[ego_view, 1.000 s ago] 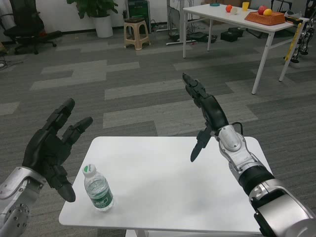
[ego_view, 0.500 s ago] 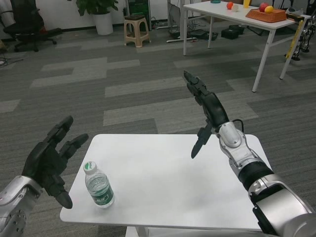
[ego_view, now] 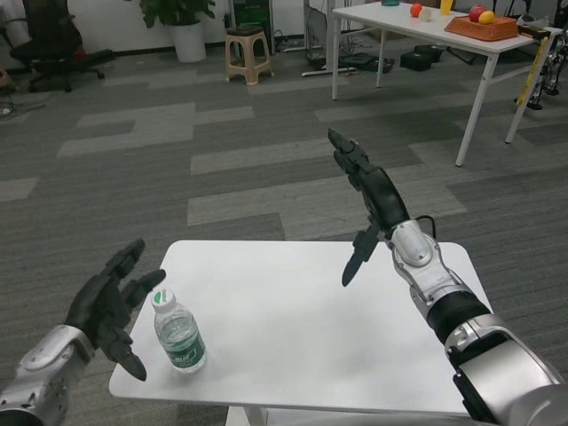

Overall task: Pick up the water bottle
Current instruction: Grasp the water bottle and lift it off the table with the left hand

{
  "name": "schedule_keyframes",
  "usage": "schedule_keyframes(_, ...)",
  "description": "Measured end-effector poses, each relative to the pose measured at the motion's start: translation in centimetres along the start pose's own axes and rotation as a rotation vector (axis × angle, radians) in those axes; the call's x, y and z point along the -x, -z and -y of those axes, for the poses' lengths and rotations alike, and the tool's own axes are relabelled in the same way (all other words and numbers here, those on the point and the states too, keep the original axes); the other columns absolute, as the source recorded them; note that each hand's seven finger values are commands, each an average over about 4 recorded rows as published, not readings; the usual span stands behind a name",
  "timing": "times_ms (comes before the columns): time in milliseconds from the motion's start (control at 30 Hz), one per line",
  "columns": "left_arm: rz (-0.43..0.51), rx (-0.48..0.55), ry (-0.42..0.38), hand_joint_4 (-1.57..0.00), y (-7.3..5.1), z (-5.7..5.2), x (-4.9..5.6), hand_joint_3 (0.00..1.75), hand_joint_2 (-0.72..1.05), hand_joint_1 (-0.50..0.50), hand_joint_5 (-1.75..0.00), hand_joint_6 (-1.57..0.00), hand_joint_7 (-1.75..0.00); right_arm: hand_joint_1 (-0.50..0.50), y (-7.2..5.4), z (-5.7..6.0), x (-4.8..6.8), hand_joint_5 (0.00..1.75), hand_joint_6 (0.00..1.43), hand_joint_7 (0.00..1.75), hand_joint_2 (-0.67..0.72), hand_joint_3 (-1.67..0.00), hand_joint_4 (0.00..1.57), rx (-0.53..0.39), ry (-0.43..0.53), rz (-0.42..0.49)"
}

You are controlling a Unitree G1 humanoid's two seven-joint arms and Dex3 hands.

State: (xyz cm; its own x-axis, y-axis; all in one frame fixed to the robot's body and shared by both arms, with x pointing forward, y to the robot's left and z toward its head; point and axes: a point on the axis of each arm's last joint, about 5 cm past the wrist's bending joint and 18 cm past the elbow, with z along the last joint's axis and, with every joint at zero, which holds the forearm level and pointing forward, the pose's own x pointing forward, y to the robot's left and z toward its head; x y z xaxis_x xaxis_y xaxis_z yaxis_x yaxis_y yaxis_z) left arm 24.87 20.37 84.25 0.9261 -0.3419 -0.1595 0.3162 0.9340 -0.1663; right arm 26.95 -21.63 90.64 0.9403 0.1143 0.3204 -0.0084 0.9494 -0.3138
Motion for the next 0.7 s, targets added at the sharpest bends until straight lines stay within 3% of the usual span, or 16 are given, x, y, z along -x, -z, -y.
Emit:
schedule_keyframes(400,-0.064,-0.031,0.051,0.00,1.0,1.3,-0.9,0.09,-0.55,-0.50,-0.62,0.00,0.00,-0.38,-0.1,-0.1,-0.1,0.00,0.00,0.00,0.53,0.00,0.00,-0.001,-0.003,0.008)
schedule_keyframes(700,-0.104,-0.060,0.065,0.00,1.4,1.5,-1.2,0.09,-0.55,-0.50,-0.62,0.00,0.00,-0.38,-0.4,-0.1,-0.2,0.00,0.00,0.00,0.53,0.00,0.00,-0.001,-0.007,0.025)
